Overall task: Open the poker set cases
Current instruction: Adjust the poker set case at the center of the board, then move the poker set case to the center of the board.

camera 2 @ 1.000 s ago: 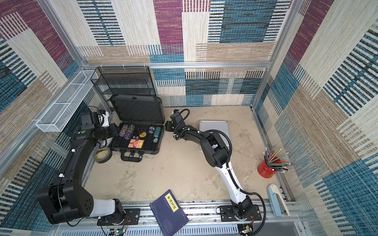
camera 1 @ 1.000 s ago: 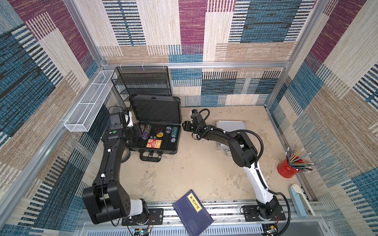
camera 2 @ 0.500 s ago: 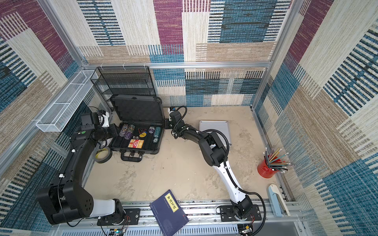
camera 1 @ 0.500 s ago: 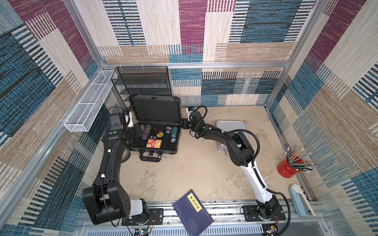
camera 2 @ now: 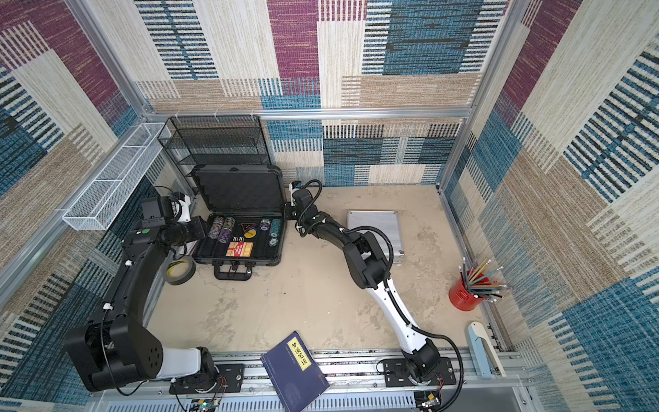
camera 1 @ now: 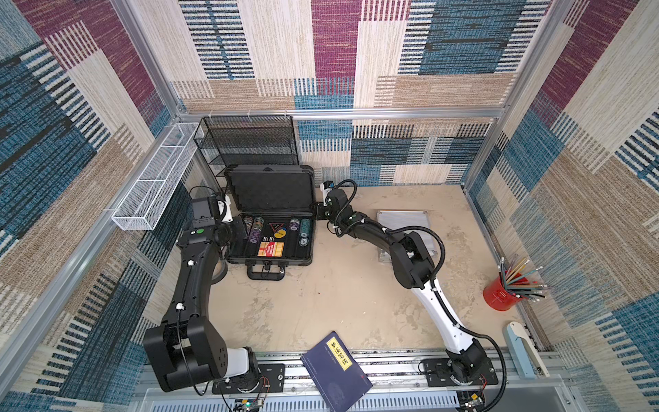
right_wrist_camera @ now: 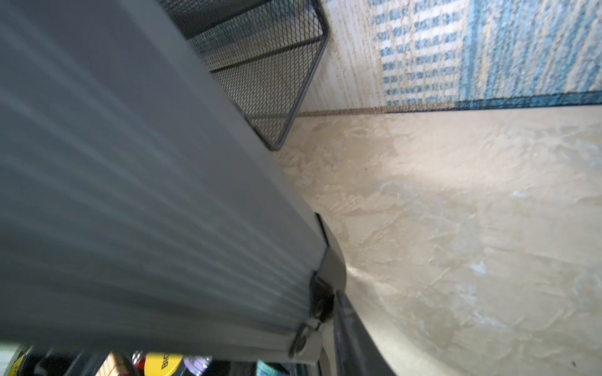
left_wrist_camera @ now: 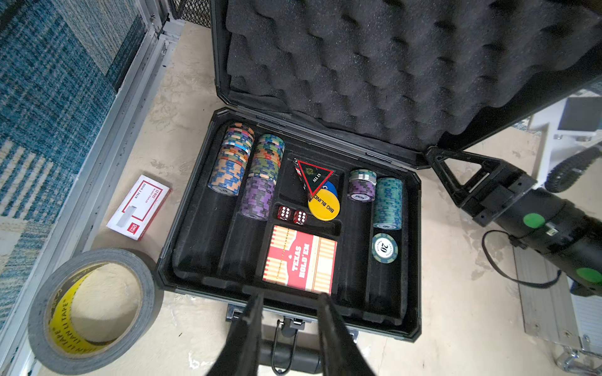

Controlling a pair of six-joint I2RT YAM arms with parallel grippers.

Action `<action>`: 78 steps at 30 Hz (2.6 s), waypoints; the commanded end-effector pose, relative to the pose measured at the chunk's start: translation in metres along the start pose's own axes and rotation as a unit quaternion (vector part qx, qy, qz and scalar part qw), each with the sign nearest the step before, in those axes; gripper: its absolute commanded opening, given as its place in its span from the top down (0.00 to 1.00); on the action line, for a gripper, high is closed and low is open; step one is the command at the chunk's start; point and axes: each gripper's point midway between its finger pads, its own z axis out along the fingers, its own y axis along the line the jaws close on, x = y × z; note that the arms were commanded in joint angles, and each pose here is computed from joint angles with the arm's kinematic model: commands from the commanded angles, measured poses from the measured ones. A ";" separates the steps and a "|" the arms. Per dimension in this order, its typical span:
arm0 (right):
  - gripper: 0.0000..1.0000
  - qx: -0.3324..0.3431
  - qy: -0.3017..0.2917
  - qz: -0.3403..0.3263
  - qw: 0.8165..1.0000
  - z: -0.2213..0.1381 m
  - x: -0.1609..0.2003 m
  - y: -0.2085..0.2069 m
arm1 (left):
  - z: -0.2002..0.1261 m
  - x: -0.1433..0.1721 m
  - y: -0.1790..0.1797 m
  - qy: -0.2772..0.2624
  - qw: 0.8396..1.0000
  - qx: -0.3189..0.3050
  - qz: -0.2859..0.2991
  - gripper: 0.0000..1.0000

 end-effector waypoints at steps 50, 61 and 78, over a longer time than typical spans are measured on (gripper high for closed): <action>0.20 0.247 -0.033 0.079 0.965 -0.355 -0.040 -0.187 | 0.033 0.045 -0.291 -0.005 0.949 0.267 0.166 0.45; 0.20 0.250 -0.056 0.163 0.953 -0.387 -0.020 -0.269 | 0.065 0.098 -0.394 0.063 0.915 0.362 0.167 0.42; 0.20 0.201 -0.013 0.160 0.966 -0.358 0.008 -0.283 | 0.117 0.152 -0.433 0.145 0.904 0.382 0.125 0.39</action>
